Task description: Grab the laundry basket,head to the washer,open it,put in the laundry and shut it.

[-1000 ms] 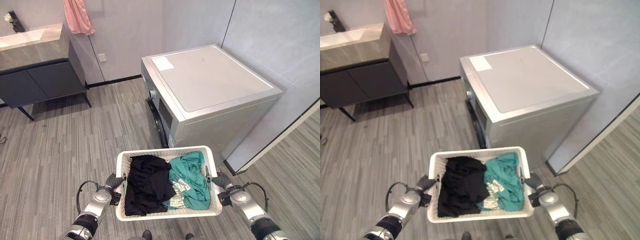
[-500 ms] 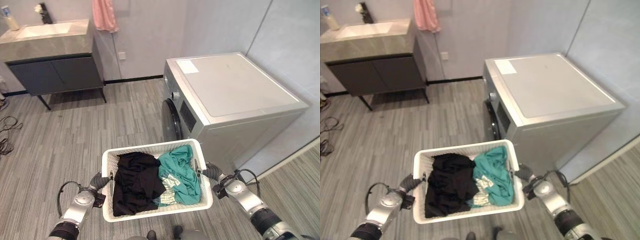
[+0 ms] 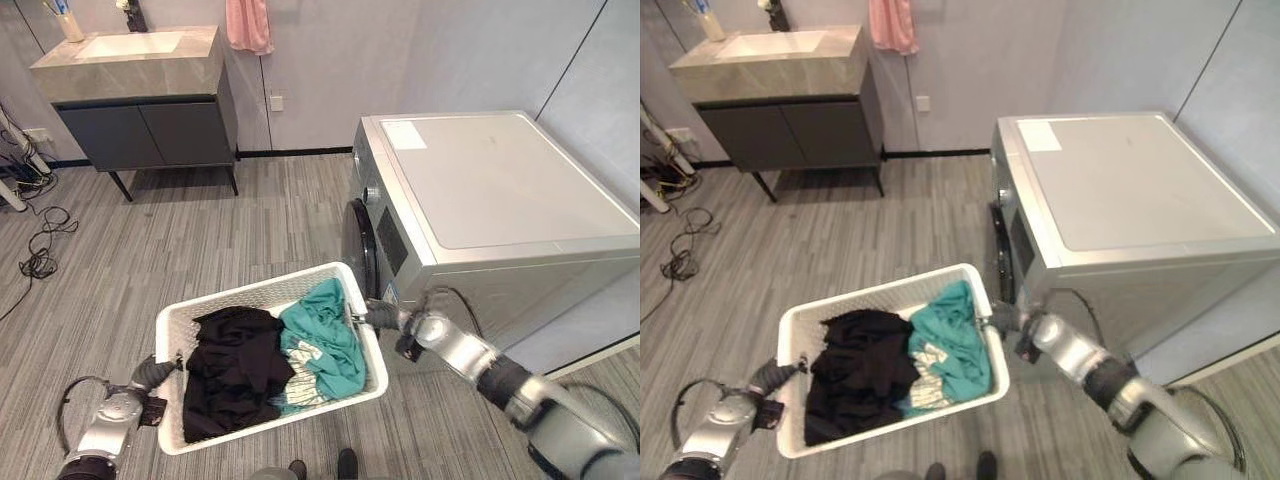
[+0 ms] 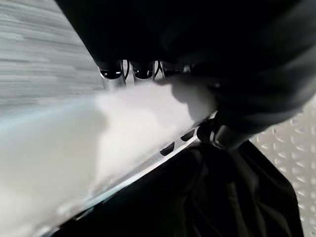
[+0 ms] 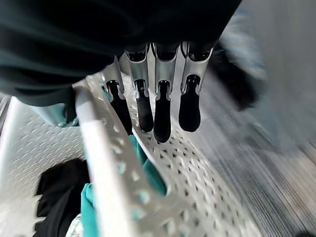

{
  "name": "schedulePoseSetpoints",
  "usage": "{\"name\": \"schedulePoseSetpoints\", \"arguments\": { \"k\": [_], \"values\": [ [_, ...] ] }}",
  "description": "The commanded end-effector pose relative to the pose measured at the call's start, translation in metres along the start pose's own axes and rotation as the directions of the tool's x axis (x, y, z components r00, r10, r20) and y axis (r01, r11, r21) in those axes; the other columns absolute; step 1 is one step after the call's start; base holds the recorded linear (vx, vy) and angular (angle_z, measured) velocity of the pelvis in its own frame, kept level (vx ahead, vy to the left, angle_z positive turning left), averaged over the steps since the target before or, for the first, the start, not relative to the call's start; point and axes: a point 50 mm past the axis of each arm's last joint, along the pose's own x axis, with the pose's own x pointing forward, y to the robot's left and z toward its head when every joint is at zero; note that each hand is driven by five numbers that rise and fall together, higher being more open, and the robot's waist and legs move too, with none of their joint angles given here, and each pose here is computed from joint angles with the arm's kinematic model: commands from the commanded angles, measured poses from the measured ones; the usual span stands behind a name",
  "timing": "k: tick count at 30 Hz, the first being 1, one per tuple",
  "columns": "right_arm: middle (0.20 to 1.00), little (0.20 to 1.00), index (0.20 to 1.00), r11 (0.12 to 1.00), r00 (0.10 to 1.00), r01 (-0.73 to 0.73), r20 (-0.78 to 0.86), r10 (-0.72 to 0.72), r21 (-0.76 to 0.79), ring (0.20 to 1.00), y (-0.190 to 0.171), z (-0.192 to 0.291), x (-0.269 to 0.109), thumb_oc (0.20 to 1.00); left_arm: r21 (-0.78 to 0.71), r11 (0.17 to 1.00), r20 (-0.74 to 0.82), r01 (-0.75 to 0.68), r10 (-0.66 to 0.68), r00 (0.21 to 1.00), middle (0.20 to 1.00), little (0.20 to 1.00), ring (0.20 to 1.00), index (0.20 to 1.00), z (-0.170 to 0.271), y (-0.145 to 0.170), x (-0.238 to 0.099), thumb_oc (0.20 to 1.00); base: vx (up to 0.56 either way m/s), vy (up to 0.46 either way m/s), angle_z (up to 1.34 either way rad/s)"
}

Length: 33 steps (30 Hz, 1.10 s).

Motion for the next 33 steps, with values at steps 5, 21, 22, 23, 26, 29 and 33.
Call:
{"name": "schedulePoseSetpoints", "arguments": {
  "k": [5,21,22,23,26,29,33],
  "values": [
    [0.200,0.200,0.200,0.995,0.890,-0.087,0.452,0.060,0.040,0.200,-0.031,0.153,0.010,0.200,0.084,0.986,-0.005,-0.143,0.144,0.990,0.200,0.200,0.200,0.200,0.028,0.077,-0.005,0.200,0.02,-0.050,0.09],
    [0.200,0.200,0.200,0.920,0.887,0.392,0.263,-0.380,0.008,0.200,-0.175,0.169,-0.050,0.200,0.130,0.955,0.409,-0.265,0.192,0.892,0.200,0.200,0.200,0.200,0.254,0.117,-0.031,0.200,0.04,-0.025,0.05],
    [0.200,0.200,0.200,0.907,0.874,0.421,0.259,-0.410,0.015,0.200,-0.184,0.170,-0.057,0.200,0.130,0.957,0.446,-0.261,0.179,0.877,0.200,0.200,0.200,0.200,0.270,0.110,-0.034,0.200,0.05,-0.025,0.01],
    [0.200,0.200,0.200,0.893,0.862,0.450,0.248,-0.442,0.029,0.200,-0.193,0.166,-0.066,0.200,0.123,0.960,0.469,-0.250,0.165,0.868,0.200,0.200,0.200,0.200,0.281,0.103,-0.035,0.200,0.05,-0.024,-0.12],
    [0.200,0.200,0.200,0.849,0.823,0.523,0.219,-0.524,0.068,0.200,-0.215,0.159,-0.087,0.200,0.128,0.964,0.523,-0.234,0.135,0.841,0.200,0.200,0.200,0.200,0.307,0.087,-0.040,0.200,0.04,-0.017,0.03],
    [0.200,0.200,0.200,0.764,0.750,0.630,0.144,-0.645,0.140,0.200,-0.245,0.138,-0.121,0.200,0.108,0.974,0.611,-0.197,0.091,0.787,0.200,0.200,0.200,0.200,0.343,0.061,-0.051,0.200,0.05,-0.026,-0.08],
    [0.200,0.200,0.200,0.654,0.666,0.722,0.030,-0.745,0.225,0.200,-0.265,0.102,-0.150,0.200,0.080,0.979,0.684,-0.189,0.084,0.725,0.200,0.200,0.200,0.200,0.376,0.046,-0.068,0.200,0.03,-0.028,-0.11]
  ]
}}
